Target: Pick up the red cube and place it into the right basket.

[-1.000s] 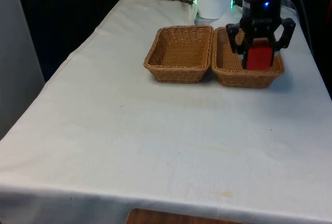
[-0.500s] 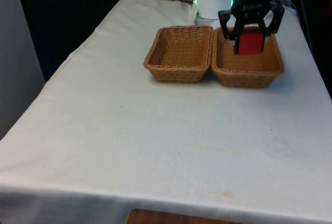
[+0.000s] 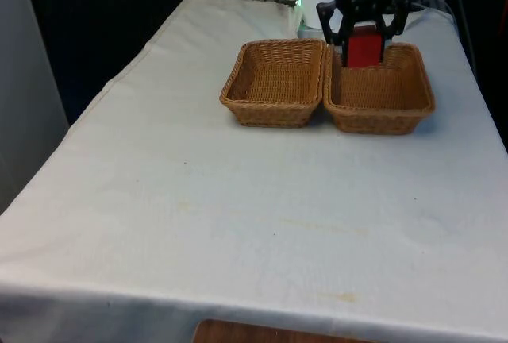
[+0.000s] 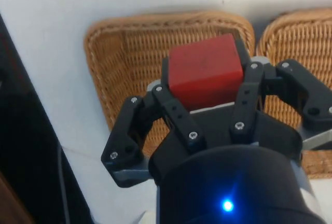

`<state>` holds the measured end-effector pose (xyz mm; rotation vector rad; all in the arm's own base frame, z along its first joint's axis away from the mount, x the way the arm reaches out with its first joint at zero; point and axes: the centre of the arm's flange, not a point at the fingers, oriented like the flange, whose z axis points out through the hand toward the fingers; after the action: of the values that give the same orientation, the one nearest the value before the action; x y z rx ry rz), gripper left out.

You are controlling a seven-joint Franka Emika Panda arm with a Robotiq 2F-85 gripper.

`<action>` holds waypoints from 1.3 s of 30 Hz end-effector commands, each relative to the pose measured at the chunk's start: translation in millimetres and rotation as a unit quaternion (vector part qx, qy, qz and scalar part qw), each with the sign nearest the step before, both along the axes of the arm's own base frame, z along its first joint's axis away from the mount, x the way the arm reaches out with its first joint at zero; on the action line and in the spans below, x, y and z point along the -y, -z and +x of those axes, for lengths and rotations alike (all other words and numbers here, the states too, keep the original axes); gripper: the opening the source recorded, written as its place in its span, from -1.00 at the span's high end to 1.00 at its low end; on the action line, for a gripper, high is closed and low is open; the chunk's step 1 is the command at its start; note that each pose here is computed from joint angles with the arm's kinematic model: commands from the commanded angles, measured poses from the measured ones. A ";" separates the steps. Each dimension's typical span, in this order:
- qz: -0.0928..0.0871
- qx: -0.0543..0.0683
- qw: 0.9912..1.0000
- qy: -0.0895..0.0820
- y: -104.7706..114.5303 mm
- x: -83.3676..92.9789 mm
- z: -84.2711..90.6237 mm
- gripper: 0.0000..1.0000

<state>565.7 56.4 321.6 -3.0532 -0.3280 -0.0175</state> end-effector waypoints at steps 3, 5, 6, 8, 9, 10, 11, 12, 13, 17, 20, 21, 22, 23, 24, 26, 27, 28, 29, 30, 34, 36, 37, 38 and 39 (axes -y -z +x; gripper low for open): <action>-0.002 0.004 1.000 -0.002 -0.4 6.1 -10.4 0.93; -0.002 0.005 1.000 -0.001 1.1 10.5 -16.6 0.93; -0.003 0.004 1.000 -0.002 3.3 14.7 -22.6 0.93; -0.004 0.004 1.000 -0.002 5.5 18.3 -28.3 0.93; -0.004 0.004 1.000 -0.002 6.6 20.3 -31.2 0.93; -0.004 0.004 1.000 -0.002 7.7 22.2 -33.7 0.93; -0.004 0.004 1.000 -0.001 8.8 24.2 -36.2 0.93; 0.000 -0.001 1.000 -0.001 9.1 22.5 -33.9 0.93; -0.004 0.004 1.000 -0.001 10.2 26.6 -38.9 0.93; -0.006 0.002 1.000 -0.001 17.0 36.3 -51.4 0.93; -0.006 0.003 1.000 -0.001 20.2 42.6 -58.5 0.93; -0.003 -0.002 1.000 0.000 21.1 40.7 -56.6 0.93; -0.006 0.002 1.000 -0.001 21.5 44.7 -61.0 0.93; -0.006 0.002 1.000 0.000 23.1 48.5 -64.8 0.93; -0.006 0.002 1.000 0.000 23.1 48.5 -64.8 0.93; -0.005 0.001 1.000 0.001 25.2 53.6 -70.6 0.93; -0.004 0.000 1.000 0.002 25.5 56.1 -72.8 0.93; -0.004 0.000 1.000 0.002 25.9 58.1 -74.6 0.93; -0.003 -0.001 1.000 0.003 26.4 60.0 -76.3 0.93; 0.000 -0.006 1.000 0.003 27.1 58.9 -74.9 0.93; -0.001 -0.004 1.000 0.006 29.2 70.1 -84.5 0.93; -0.001 -0.005 1.000 0.007 30.7 73.8 -87.8 0.93; 0.000 -0.006 1.000 0.007 31.7 75.7 -89.5 0.93; 0.000 -0.007 1.000 0.008 33.0 80.3 -92.6 0.93; 0.003 -0.011 1.000 0.007 32.3 74.6 -88.5 0.93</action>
<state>477.2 -18.2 289.3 -3.0472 -0.3034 0.0150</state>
